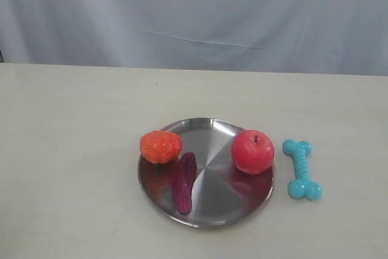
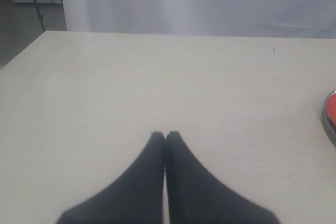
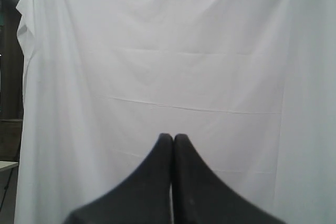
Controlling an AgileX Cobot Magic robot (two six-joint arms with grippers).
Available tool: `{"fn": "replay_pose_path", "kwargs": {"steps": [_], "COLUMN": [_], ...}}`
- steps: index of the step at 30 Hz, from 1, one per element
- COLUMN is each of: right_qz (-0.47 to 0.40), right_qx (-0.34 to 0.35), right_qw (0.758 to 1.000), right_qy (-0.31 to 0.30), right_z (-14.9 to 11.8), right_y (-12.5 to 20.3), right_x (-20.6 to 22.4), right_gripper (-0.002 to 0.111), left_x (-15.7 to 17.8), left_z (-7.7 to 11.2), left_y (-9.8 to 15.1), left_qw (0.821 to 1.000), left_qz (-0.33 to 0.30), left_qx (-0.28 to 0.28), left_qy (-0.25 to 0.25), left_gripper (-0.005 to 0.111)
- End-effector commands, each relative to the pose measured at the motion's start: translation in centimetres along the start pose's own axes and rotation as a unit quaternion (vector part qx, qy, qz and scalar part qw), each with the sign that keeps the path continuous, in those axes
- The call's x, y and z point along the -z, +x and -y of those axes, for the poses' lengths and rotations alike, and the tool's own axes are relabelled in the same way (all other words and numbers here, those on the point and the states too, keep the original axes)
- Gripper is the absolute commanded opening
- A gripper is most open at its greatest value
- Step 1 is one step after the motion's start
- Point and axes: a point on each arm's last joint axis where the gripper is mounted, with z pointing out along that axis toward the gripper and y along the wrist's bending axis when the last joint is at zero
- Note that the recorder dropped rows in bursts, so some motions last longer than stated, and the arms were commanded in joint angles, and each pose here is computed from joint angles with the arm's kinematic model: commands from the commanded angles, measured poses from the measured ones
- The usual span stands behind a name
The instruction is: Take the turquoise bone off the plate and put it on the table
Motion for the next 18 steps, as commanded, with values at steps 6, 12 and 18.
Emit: {"fn": "replay_pose_path", "kwargs": {"steps": [6,12,18], "right_qz": [0.004,0.005,-0.038], "right_qx": [0.006,0.028,0.031], "right_qw": [1.0,0.998,0.997], "right_qy": [0.021,0.054,0.058], "right_z": [-0.1,-0.3,0.1], "right_y": [0.1,0.2,3.5], "right_x": [0.1,0.0,-1.0], "right_gripper": [0.0,0.0,0.0], "left_x": [0.0,0.0,0.0], "left_z": [0.0,0.0,0.0], "left_y": [0.0,0.0,0.0], "left_qw": [1.0,1.0,1.0], "left_qz": [0.002,0.002,0.002], "left_qx": [0.002,0.002,0.002], "left_qy": [0.004,0.004,0.004], "left_gripper": [0.0,0.0,0.0]}}
